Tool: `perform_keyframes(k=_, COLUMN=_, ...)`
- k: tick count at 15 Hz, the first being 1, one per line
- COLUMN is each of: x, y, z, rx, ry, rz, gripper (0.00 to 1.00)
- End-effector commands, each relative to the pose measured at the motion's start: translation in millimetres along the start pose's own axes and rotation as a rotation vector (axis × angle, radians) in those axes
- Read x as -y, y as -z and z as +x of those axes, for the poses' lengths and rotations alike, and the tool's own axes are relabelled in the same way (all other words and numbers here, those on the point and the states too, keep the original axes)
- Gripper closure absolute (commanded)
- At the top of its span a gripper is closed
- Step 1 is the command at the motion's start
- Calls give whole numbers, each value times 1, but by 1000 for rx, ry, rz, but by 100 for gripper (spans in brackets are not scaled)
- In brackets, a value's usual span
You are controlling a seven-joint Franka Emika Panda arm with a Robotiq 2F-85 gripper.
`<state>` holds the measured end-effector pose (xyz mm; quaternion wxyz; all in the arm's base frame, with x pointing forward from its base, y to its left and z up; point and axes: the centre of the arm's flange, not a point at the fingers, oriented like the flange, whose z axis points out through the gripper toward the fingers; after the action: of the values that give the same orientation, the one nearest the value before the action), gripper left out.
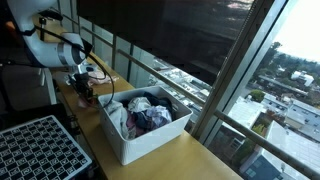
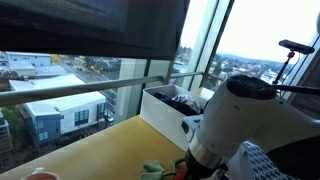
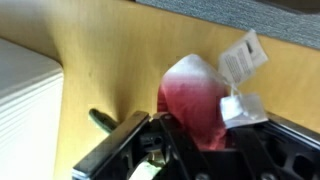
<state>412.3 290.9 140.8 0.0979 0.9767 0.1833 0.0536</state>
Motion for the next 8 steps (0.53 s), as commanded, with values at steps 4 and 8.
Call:
perform_keyframes(k=4, x=1, y=127, z=70, rx=-216, ry=45, rz=-39, gripper=97)
perform_keyframes(k=8, x=-85, y=188, z=80, rx=-326, ry=-66, rz=-173, gripper=95)
